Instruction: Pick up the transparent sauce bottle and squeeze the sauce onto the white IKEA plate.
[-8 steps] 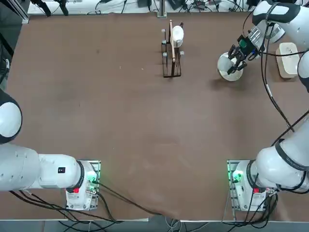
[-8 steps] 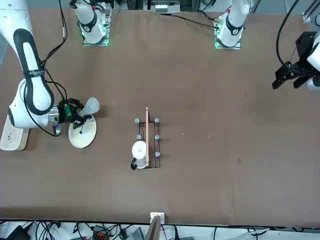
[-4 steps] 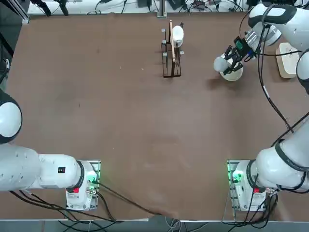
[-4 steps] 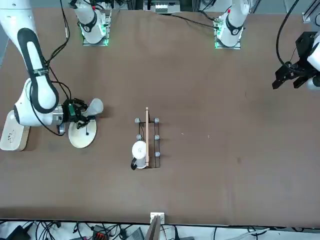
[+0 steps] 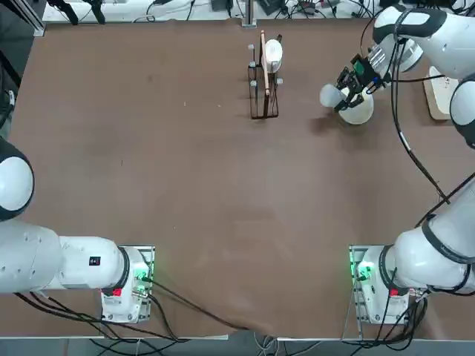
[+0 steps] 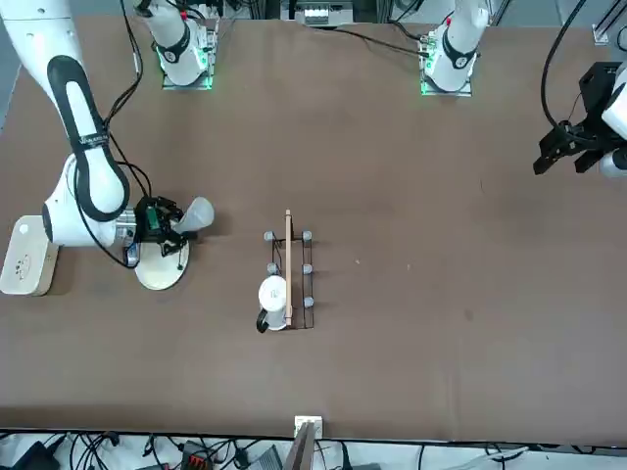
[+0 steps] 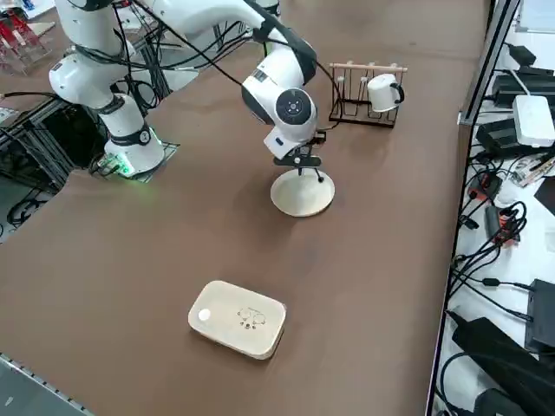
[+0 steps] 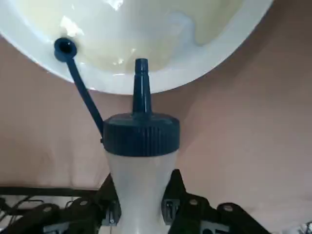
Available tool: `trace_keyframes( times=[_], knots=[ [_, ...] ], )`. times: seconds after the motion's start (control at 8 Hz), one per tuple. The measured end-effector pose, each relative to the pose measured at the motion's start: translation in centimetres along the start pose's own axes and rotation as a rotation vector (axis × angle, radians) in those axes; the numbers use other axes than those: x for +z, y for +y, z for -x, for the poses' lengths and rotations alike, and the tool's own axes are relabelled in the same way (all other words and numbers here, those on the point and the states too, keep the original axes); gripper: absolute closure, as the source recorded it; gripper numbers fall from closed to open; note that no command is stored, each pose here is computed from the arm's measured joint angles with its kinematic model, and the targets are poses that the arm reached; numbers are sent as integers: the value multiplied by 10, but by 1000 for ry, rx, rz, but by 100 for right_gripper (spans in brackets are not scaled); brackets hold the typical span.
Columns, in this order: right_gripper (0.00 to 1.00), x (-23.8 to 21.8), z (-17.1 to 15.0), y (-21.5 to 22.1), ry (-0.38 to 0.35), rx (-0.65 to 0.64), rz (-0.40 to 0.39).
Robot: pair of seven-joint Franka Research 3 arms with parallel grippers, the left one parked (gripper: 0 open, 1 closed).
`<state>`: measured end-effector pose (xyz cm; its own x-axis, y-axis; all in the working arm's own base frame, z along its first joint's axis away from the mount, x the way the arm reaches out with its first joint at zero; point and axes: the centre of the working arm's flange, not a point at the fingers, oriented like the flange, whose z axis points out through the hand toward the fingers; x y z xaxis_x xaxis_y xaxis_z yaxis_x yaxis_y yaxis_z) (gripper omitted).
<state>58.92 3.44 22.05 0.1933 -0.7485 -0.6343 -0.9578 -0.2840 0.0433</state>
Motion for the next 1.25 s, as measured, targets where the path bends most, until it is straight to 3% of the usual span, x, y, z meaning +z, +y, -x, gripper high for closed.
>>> trace_keyframes(
  times=[0.5,1.25],
  knots=[
    [59,-11,-3,-7,16,7,-49],
    [59,-32,-41,3,16,63,-87]
  ],
)
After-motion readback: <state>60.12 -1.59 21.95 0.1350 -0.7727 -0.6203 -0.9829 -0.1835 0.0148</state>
